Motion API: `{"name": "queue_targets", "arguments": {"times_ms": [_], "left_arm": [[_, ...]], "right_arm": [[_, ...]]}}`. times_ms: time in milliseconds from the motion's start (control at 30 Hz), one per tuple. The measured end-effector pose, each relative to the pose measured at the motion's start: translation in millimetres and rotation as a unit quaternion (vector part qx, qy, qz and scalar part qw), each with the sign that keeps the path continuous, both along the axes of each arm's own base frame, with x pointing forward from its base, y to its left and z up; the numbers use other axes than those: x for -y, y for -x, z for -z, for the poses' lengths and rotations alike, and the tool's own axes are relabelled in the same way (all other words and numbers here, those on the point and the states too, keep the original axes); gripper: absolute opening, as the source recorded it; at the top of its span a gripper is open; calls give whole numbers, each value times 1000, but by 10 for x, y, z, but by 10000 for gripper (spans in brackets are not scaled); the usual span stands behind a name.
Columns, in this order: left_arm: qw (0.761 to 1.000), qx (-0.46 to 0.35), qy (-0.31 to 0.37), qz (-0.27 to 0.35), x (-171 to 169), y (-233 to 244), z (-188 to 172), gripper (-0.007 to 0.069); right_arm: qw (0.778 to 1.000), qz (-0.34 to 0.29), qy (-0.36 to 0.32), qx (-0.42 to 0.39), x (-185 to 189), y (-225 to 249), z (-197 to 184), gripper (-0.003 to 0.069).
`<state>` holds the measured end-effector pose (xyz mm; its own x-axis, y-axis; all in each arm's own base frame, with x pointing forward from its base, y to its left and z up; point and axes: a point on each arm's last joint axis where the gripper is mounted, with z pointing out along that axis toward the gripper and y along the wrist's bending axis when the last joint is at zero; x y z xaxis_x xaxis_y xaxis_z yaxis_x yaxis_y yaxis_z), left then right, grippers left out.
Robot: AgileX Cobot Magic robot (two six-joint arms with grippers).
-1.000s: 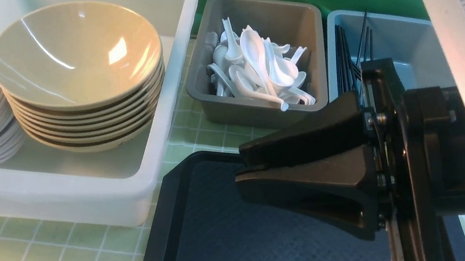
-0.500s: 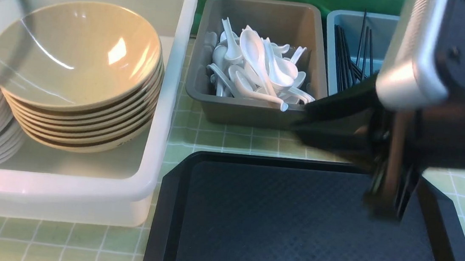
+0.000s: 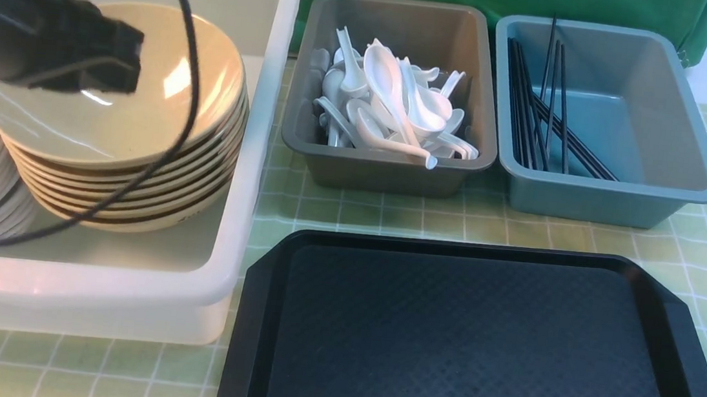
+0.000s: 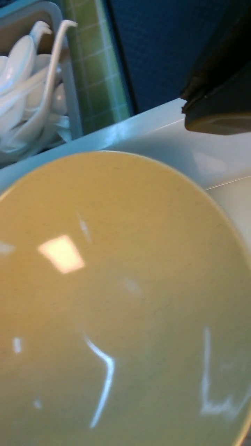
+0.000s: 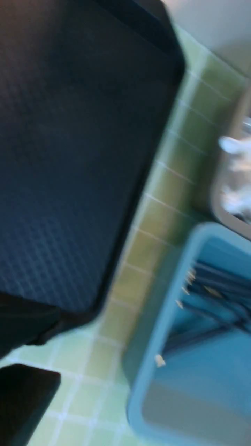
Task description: On green table put chopsticks spoon bowls plates into blue grey white boxes.
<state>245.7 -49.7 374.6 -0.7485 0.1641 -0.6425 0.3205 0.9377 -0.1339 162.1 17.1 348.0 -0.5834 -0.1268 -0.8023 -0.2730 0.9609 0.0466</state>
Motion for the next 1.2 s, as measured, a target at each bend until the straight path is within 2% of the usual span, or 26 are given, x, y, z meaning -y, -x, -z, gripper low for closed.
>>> {"name": "queue_targets", "arguments": {"times_ms": [100, 167, 267, 300, 333, 433, 500, 633, 767, 1000, 1200], "left_arm": [[1000, -23, -2, 9, 6, 130, -4, -1], [999, -33, -2, 13, -10, 313, 14, -1], [999, -36, 12, 16, -17, 570, 63, -1], [999, -34, 24, 18, -24, 777, 124, -1], [999, -38, 26, 19, -22, 805, 160, -1], [998, -36, 51, 23, -36, 1235, 358, -1], [997, -25, 69, 23, -35, 1417, 489, -1], [993, -7, 119, 26, -4, 1674, 644, -1], [983, 24, 178, 44, 52, 1885, 651, -1], [976, 95, 186, 63, 38, 2094, 578, -1], [975, 103, 186, 66, 36, 2122, 577, -1]], "right_arm": [[997, 13, 13, 75, 9, 350, 105, 168], [991, 18, 8, 130, -9, 632, 220, 89], [990, 2, -6, 142, -55, 788, 419, 43], [990, -27, -4, 141, -96, 863, 555, 30], [990, -31, -5, 141, -102, 865, 555, 27], [981, -101, 4, 167, -165, 1048, 676, 22], [973, -115, 8, 201, -158, 1122, 656, 22], [957, -92, -4, 274, -105, 1184, 666, 22], [957, -62, -45, 279, -85, 1161, 739, 22], [959, -54, -59, 270, -85, 1148, 785, 25], [960, -55, -59, 270, -85, 1148, 786, 33]]}}
